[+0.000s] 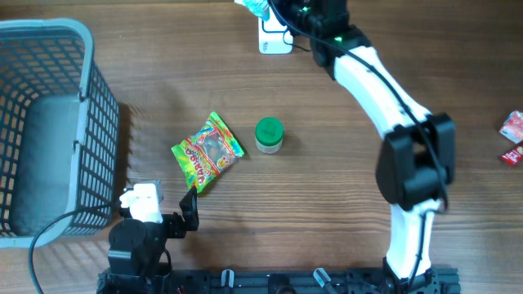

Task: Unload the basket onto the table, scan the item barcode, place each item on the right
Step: 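Hold the toilet paper pack under the scanner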

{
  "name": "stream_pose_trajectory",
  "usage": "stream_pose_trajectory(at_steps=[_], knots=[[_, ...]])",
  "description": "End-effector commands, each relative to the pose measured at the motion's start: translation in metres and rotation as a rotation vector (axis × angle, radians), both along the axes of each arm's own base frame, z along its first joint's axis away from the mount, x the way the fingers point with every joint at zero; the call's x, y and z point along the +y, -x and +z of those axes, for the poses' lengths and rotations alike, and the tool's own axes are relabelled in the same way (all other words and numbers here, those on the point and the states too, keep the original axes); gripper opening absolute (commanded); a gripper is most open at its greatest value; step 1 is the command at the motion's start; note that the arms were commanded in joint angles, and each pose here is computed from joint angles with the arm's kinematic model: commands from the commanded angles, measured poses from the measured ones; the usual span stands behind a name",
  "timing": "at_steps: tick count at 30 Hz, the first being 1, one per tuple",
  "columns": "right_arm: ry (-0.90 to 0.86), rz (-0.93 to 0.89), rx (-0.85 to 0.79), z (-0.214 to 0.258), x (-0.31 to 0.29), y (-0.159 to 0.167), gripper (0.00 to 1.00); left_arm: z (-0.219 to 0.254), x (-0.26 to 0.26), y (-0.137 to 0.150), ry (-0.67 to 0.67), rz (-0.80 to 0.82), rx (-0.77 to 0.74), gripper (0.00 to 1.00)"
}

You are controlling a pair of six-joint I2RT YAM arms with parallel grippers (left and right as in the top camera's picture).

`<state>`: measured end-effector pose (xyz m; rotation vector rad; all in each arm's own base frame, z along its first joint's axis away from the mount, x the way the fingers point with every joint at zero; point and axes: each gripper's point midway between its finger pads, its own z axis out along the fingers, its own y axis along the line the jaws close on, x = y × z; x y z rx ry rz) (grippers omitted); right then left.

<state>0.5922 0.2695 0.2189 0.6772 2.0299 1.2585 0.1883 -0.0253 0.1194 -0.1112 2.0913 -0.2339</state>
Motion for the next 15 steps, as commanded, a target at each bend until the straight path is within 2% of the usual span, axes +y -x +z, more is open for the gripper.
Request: stream_pose_trajectory(at_steps=[1,4,7,12,15], knots=[[0.009,-0.124,0.129,-0.053,-0.001,-0.022,0.05,0.0,-0.002,0.0,0.009,-0.01,-0.005,1.0],[-0.025,-0.153,0.229,-0.092,0.001,-0.023,0.05,0.0,-0.002,0.0,0.009,-0.01,-0.005,1.0],[-0.029,-0.118,0.245,-0.098,0.006,-0.02,0.05,0.0,-0.002,0.0,0.009,-0.01,-0.005,1.0],[0.016,-0.076,0.287,-0.08,-0.008,-0.01,0.05,0.0,-0.002,0.0,0.009,-0.01,-0.005,1.0],[0.096,-0.03,0.247,-0.029,-0.045,0.006,0.05,0.0,-0.002,0.0,0.009,-0.01,-0.005,1.0]])
